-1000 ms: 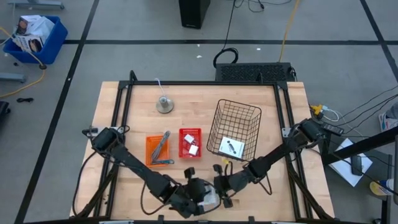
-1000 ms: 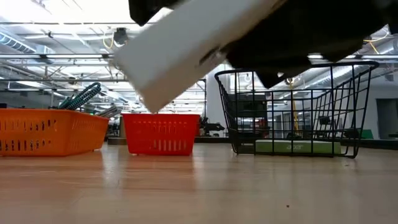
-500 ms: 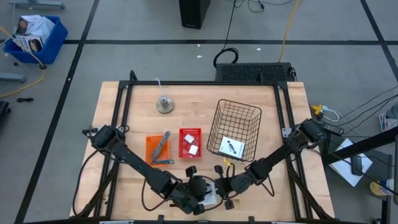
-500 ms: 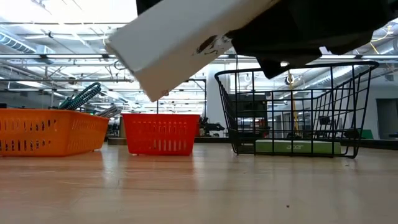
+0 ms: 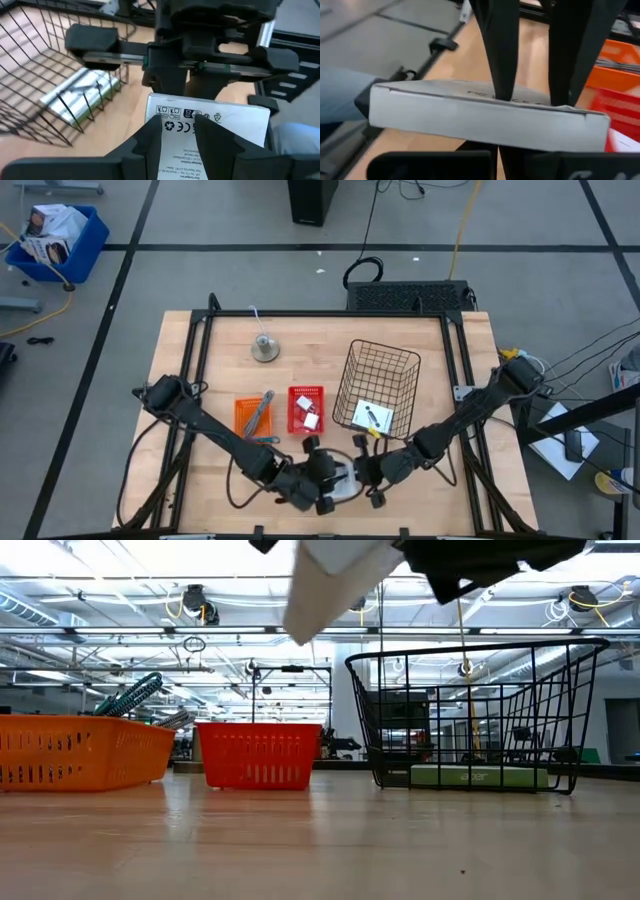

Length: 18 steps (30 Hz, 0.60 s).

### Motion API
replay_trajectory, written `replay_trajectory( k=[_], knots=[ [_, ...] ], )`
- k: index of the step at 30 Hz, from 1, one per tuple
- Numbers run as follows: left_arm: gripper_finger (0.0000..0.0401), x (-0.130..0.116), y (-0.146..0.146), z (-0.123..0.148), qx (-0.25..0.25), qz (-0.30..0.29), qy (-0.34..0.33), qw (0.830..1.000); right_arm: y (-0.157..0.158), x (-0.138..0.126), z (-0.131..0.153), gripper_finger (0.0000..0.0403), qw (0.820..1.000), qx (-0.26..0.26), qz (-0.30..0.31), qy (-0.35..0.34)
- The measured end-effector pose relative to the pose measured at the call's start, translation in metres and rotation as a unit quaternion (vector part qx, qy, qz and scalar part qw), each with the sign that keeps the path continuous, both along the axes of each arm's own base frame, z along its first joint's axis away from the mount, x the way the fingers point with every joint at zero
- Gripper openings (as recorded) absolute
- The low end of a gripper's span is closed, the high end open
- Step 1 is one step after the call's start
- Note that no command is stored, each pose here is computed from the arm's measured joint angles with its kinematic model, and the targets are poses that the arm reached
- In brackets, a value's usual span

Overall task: Pick and place items into bin
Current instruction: Put the card reader into the basket

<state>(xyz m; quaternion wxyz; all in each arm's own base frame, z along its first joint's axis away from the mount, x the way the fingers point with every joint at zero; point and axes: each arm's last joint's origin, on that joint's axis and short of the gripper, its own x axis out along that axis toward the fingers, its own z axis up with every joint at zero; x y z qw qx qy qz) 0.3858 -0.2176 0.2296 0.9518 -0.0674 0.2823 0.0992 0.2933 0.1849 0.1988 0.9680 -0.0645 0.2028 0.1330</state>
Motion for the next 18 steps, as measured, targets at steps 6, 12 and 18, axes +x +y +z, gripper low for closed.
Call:
replay_trajectory(
  k=[6, 12, 18],
  knots=[
    [0.0124, 0.01, 0.027, 0.021, -0.007, -0.017, -0.021, 1.0, -0.01, -0.012, 0.02, 0.0, 1.0, -0.029, -0.009, 0.001],
    [0.0124, 0.013, 0.055, 0.049, -0.008, -0.025, -0.047, 0.999, -0.02, -0.021, 0.049, 0.0, 0.997, -0.038, -0.052, -0.05],
    [0.0124, 0.017, 0.084, 0.076, -0.022, -0.041, -0.093, 0.995, -0.033, -0.034, 0.079, 0.0, 0.99, -0.038, -0.095, -0.098]
  ],
)
